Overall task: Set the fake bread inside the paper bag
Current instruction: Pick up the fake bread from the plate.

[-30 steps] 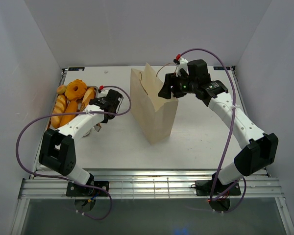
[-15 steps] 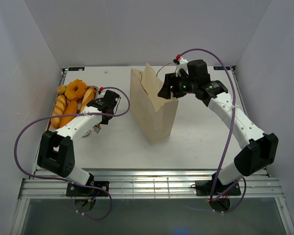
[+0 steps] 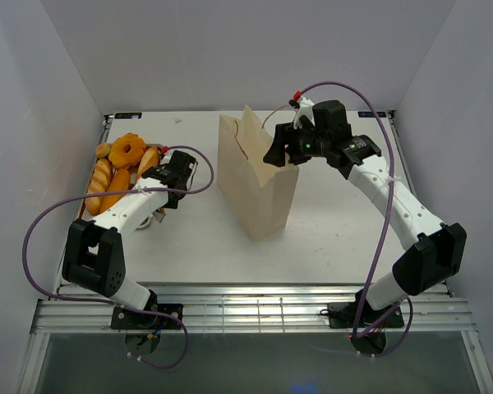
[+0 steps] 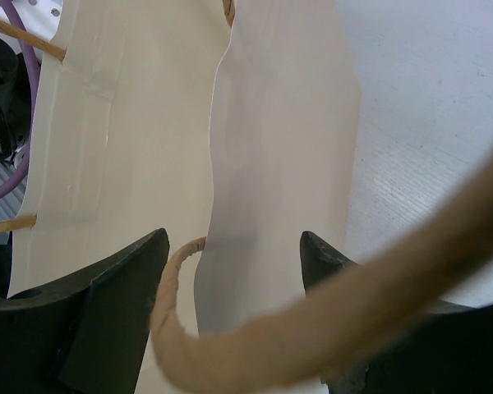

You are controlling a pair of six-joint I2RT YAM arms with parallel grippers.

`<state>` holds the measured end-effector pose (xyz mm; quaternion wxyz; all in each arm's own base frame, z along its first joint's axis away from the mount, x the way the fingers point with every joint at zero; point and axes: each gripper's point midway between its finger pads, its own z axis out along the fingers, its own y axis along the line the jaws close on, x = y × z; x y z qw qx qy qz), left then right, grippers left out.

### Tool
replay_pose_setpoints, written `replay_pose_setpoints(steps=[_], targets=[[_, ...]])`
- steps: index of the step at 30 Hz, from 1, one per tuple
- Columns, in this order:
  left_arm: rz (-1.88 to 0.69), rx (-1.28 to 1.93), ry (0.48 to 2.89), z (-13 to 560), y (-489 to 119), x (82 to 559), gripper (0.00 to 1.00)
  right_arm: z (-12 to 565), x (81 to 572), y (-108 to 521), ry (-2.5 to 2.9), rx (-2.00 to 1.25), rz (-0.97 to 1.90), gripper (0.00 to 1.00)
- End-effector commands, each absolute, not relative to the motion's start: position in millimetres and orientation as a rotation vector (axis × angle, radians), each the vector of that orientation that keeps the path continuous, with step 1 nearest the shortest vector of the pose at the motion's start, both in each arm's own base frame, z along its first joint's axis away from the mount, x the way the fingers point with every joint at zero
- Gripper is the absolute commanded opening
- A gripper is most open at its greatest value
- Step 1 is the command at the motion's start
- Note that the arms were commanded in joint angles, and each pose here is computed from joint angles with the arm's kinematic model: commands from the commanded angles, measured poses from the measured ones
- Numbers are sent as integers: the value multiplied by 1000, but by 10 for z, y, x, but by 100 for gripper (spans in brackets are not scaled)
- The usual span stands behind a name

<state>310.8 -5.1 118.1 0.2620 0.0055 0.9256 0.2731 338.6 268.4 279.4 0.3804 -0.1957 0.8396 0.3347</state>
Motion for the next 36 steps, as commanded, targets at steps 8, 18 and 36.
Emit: replay_pose_setpoints(steps=[8, 18, 36], targets=[[758, -30, 2480, 1248, 43, 3166, 60, 2937, 3383, 2685, 2085, -497, 848, 72], [763, -56, 2514, 1144, 105, 3232, 58, 2988, 3387, 2688, 2069, -502, 849, 72], [740, -145, 2448, 1354, 138, 3307, 0, 2960, 3390, 2676, 2070, -504, 839, 72]])
